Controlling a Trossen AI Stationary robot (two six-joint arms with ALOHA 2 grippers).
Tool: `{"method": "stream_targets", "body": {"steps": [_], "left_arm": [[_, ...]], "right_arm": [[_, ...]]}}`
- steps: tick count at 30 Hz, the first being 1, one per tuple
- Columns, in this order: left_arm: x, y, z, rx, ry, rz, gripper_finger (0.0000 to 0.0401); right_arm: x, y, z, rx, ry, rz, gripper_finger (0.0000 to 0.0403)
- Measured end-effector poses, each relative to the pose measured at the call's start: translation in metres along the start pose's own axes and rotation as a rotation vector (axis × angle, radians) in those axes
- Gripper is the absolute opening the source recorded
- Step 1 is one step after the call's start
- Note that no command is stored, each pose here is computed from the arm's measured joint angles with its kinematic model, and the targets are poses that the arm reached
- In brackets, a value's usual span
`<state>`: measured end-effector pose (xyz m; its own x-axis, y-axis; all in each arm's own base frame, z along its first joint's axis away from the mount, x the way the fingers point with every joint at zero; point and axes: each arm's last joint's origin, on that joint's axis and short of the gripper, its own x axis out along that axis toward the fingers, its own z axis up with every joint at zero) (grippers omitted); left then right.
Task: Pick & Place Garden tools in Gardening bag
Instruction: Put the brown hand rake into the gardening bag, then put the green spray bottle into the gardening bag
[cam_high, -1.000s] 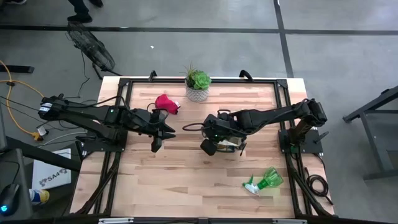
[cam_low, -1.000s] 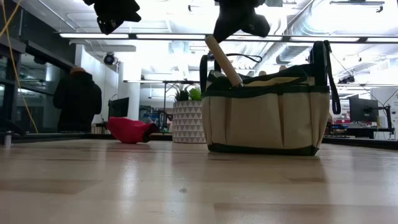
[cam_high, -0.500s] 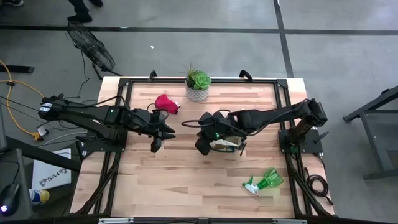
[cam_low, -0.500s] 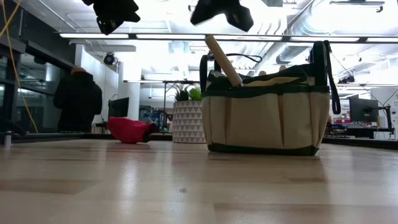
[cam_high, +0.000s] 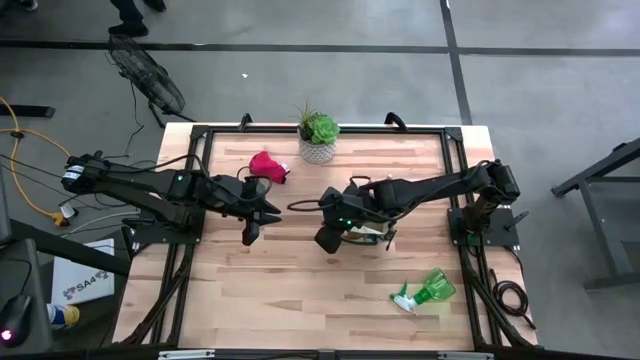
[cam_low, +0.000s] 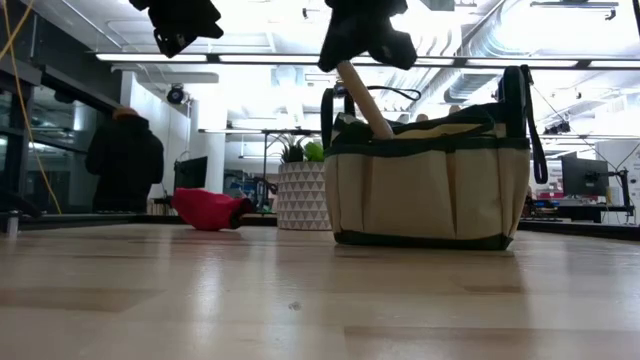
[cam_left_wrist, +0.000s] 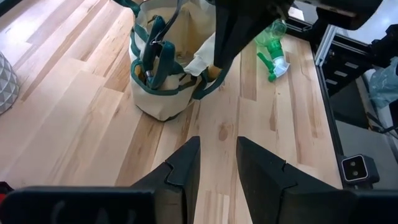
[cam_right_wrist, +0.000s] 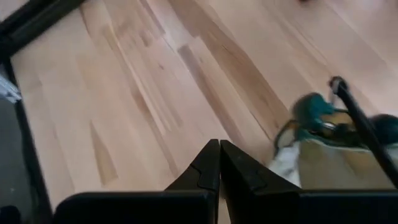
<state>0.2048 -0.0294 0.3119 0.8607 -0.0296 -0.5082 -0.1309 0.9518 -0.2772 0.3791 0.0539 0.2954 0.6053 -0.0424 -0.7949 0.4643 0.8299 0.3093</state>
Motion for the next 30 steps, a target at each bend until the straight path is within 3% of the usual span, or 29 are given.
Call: {"method": "stream_targets", "body": {"steps": [19,26,30], "left_arm": [[0.0,0.0,0.0,-0.007,0.007,-0.011,0.0101],[0.0,0.0,0.0,-0.007,0.007,-0.011,0.0101],[0.0,0.0,0.0,-0.006,0.009,-0.014,0.0101]], "right_arm": [[-0.024,-0.017,-0.027,0.051,0.135,-0.294,0.0003],[-0.029,-0.019,-0.027,0.064,0.136,-0.31,0.0003],[-0.05,-0.02,-0.029,0.083,0.131,-0.293,0.0003]]}}
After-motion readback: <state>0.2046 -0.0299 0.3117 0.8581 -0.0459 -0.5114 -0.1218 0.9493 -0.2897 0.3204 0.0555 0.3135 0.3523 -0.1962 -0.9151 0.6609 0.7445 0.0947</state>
